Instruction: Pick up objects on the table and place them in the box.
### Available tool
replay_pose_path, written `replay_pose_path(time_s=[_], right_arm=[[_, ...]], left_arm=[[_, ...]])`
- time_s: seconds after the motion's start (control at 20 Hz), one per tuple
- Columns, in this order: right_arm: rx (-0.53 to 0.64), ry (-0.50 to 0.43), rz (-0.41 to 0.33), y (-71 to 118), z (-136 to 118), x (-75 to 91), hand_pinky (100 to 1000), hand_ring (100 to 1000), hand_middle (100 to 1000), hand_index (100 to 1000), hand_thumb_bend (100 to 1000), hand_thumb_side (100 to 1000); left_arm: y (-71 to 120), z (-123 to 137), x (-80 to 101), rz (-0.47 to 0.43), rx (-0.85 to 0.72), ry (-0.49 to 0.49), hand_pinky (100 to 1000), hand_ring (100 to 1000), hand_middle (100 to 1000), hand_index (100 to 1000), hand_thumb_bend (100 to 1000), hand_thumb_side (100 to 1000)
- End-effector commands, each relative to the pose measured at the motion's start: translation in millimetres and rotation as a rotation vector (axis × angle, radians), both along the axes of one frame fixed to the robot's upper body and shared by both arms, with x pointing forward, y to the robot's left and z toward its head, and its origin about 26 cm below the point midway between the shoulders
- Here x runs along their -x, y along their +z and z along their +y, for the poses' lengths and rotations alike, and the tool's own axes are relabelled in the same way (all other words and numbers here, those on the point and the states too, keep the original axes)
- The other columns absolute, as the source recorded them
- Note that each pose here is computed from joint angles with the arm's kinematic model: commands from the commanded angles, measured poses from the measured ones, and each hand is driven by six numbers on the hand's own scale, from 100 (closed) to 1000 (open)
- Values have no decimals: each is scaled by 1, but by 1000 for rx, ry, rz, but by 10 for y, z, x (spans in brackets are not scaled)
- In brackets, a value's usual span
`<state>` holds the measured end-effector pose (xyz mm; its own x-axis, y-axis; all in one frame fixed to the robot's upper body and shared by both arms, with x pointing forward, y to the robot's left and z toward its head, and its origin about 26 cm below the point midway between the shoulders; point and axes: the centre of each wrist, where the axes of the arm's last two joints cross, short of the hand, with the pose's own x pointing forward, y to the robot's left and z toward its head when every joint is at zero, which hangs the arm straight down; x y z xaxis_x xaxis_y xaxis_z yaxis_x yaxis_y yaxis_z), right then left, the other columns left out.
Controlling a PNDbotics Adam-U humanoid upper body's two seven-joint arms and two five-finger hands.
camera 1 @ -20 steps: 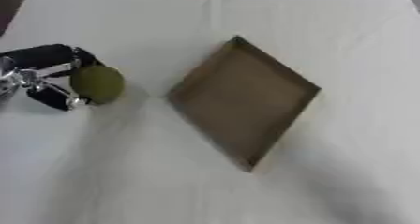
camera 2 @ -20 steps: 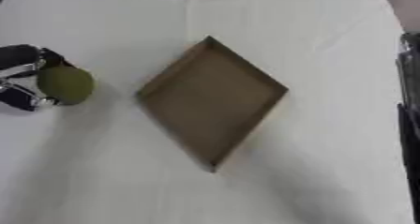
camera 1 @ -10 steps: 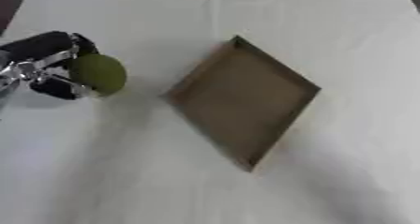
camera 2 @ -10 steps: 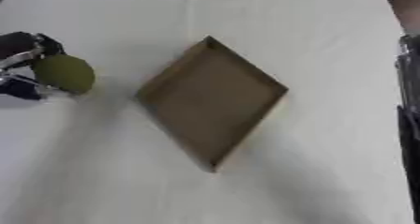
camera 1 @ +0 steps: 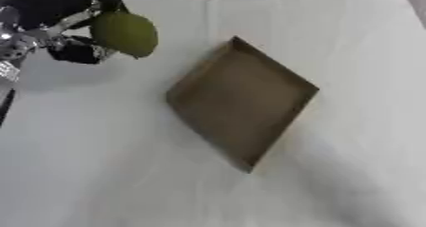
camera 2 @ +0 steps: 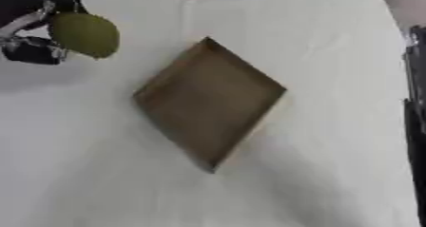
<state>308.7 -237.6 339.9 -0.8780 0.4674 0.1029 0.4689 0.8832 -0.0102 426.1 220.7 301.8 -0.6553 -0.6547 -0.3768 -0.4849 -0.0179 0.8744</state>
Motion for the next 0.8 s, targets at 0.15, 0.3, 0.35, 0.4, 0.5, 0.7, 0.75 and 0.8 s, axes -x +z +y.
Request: replay_pose_path(time_s=[0.15,0.3,0.35,0.4,0.5,0.7,0.75,0.8], right_arm=[[47,-7,-47,150,29,70,776,570,697,775,100,538],[54,5,-49,173,69,73,776,571,697,774,100,536],[55,8,-48,178,78,74,776,570,697,774,100,536],[55,11,-47,182,89,75,776,570,697,774,100,535],[56,17,-44,191,108,76,776,570,697,774,100,534],[63,28,-32,202,152,78,776,567,697,775,100,531],[66,30,-29,206,161,78,776,567,697,775,100,531],[70,32,-27,212,172,80,776,567,697,775,100,530]], left_arm=[[-8,-163,-135,-64,75,3,360,484,455,643,100,100],[-105,-245,-200,-55,110,2,354,480,451,642,100,100],[-130,-277,-212,-53,126,-1,350,477,448,641,100,100],[-150,-307,-222,-51,139,-2,348,475,447,641,100,100],[-186,-359,-241,-50,155,0,343,473,445,642,100,100],[-272,-483,-265,-31,165,-15,336,469,441,647,100,134],[-290,-513,-265,-25,167,-22,334,468,439,648,100,143],[-313,-550,-262,-19,169,-30,332,467,438,649,100,152]])
